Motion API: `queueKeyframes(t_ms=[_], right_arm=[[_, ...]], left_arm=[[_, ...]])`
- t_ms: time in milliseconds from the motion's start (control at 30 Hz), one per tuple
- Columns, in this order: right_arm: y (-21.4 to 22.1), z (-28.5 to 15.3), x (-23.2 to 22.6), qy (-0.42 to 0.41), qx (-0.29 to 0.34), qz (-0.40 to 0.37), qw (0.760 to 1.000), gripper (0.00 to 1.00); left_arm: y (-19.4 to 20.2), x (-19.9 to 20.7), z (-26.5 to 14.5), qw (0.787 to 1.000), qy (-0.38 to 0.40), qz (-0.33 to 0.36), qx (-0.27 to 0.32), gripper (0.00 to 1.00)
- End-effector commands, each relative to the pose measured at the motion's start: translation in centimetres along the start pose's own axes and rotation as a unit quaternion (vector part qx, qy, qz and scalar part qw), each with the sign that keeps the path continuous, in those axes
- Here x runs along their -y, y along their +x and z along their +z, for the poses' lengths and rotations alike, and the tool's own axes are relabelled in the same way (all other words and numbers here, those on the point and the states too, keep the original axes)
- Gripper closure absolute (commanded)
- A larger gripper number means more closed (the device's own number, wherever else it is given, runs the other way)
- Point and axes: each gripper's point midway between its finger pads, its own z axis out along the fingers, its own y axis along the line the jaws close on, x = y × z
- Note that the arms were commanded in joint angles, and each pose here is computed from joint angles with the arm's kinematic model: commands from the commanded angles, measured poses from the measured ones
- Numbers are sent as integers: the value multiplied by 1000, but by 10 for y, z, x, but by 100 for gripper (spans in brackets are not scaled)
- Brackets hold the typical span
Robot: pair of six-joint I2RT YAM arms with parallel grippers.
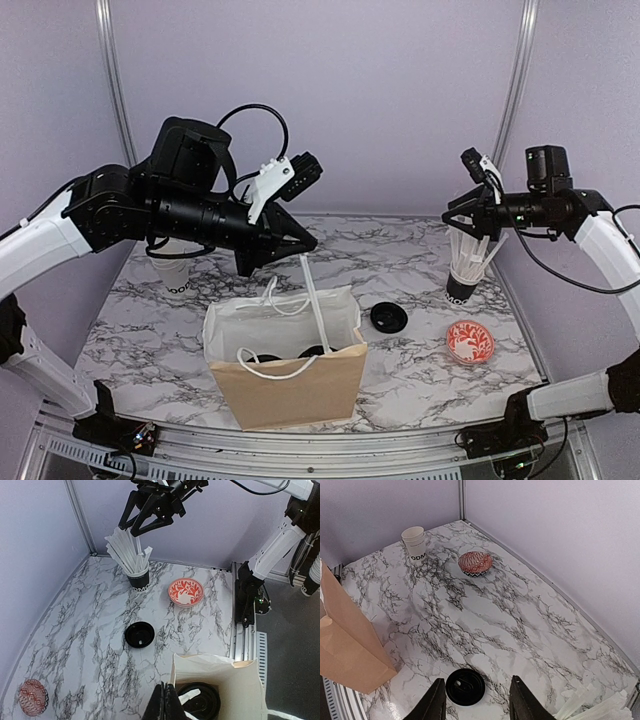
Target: Pack the takeout coffee
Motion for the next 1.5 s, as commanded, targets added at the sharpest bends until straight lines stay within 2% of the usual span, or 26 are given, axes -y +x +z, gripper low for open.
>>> queueKeyframes(t_ms=[0, 233, 300, 333, 367, 433, 500, 567, 667, 833, 967, 1100, 1133, 1467], right_arm=[[-1, -2, 0, 0, 5, -6, 1000, 59], [-1, -3, -1, 2, 6, -8, 1000, 61], [0, -3, -2, 1, 7, -7, 1000, 61], [-1, -4, -3, 0, 8, -7, 1000, 61], [-1, -4, -3, -1, 9, -7, 1000, 61], [-1, -5, -5, 0, 11, -9, 1000, 61], [-2, -7, -5, 3, 12, -11, 1000, 61], [-1, -8, -6, 5, 11, -13, 1000, 61], [1, -9, -7, 7, 10, -13, 1000, 61], [4, -10, -8, 10, 8, -15, 1000, 61], [5, -11, -9, 11, 8, -16, 1000, 61], [5, -12, -10, 12, 9, -19, 1000, 62], [5, -12, -10, 11, 9, -19, 1000, 62], [9, -8, -8, 9, 7, -16, 1000, 63]], left_arm=[[-10, 20, -18, 999, 38, -1, 11, 100], [-8, 36, -24, 999, 40, 3, 5, 100], [-12, 30, -25, 1000, 10, 5, 7, 100], [-14, 22, -27, 1000, -15, 2, 8, 79], [-16, 11, -28, 999, -52, -2, 8, 63], [-15, -6, -32, 995, -101, -4, 5, 41], [-9, -15, -30, 992, -128, -3, -8, 34], [-3, -15, -24, 991, -130, -3, -25, 33], [4, -15, -15, 991, -128, -10, -46, 37], [8, -3, -1, 994, -89, -11, -64, 54], [11, -3, 6, 993, -86, -16, -84, 72], [12, 0, 7, 992, -78, -22, -95, 98], [10, 2, 6, 993, -72, -22, -93, 100], [-11, 44, -16, 998, -13, -17, -53, 100]])
